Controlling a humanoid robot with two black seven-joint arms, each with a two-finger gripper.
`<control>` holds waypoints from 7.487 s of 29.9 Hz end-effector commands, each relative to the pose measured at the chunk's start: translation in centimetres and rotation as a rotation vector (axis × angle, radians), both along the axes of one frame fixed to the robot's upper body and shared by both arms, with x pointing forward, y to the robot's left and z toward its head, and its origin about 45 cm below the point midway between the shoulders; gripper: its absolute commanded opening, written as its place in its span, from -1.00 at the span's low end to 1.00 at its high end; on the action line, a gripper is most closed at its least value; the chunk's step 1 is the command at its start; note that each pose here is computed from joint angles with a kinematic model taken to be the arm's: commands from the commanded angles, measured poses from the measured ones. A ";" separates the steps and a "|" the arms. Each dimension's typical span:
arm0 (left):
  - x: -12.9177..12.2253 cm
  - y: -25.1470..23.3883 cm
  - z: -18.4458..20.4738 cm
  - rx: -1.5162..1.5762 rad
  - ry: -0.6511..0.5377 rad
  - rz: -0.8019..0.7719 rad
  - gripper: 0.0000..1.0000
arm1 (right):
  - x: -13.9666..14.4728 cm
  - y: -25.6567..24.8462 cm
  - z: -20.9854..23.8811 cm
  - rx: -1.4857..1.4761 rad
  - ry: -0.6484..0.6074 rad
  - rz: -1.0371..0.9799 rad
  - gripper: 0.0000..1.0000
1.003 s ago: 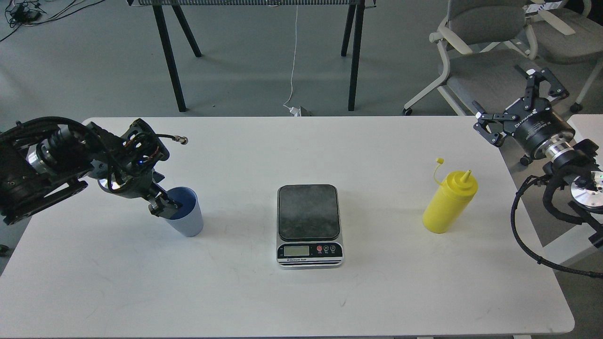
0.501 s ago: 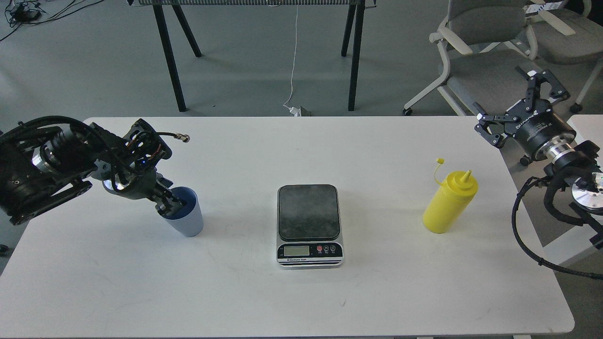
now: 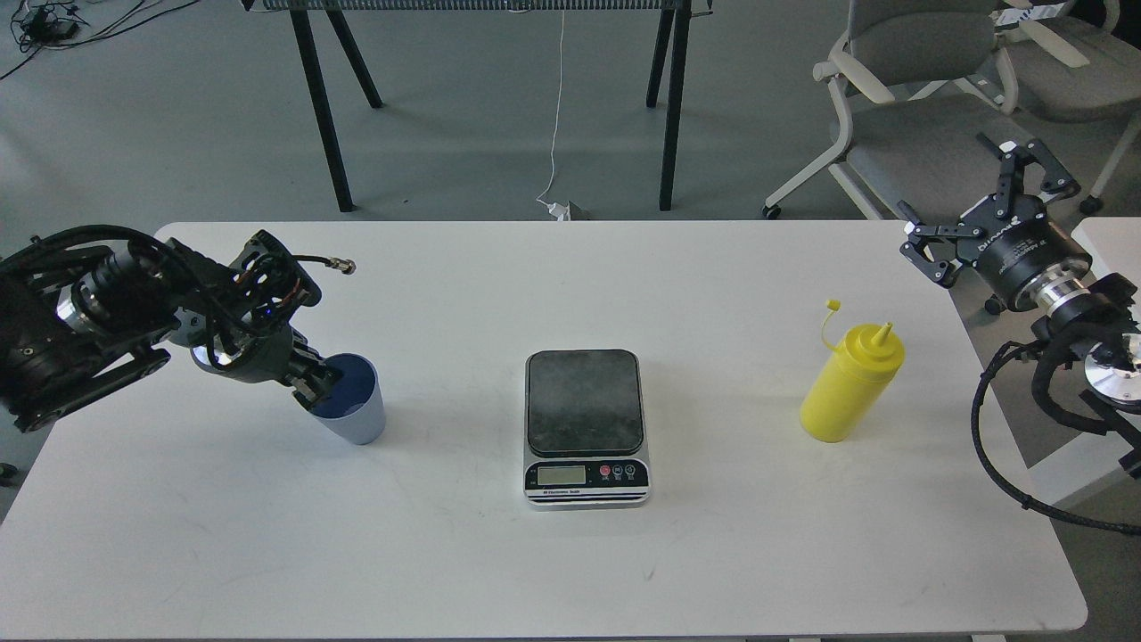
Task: Pour seasoning into cup on scale with both arms
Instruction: 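Lift the blue cup with the left gripper and lower it onto the scale, then release the cup and withdraw the left gripper away from the table, then bring the right gripper to the yellow bottle and grasp it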
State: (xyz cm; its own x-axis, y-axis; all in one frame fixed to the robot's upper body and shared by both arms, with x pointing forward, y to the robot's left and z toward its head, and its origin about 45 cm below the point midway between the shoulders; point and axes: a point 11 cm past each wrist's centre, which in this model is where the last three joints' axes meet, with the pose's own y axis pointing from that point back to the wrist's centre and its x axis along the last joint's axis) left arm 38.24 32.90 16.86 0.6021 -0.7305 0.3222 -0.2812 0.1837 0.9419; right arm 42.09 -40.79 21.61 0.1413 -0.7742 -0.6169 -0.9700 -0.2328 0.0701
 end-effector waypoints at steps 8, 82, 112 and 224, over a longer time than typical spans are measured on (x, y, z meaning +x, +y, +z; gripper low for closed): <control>0.8 -0.6 1.1 -0.045 -0.018 0.024 -0.99 | 0.0 -0.7 0.5 0.003 -0.015 -0.018 0.99; 2.6 -22.2 2.8 -0.334 0.020 -0.192 -0.74 | 0.0 -0.8 0.5 0.008 -0.019 -0.028 0.99; 9.3 -19.6 12.5 -0.553 -0.122 0.072 0.71 | 0.3 -0.5 1.2 0.011 -0.032 -0.017 0.99; 9.3 2.2 14.4 -1.440 -0.066 0.951 0.87 | -16.2 2.7 -10.8 0.627 0.375 -0.115 0.99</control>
State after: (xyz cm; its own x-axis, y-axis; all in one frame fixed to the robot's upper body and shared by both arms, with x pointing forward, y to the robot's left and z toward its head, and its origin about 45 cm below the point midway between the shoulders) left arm 47.51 35.10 31.04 0.5812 0.7164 0.3859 -0.8085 0.5625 0.1733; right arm 25.68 -37.89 10.78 -0.2285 -0.2502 -0.9408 -0.9267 -0.2401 0.2890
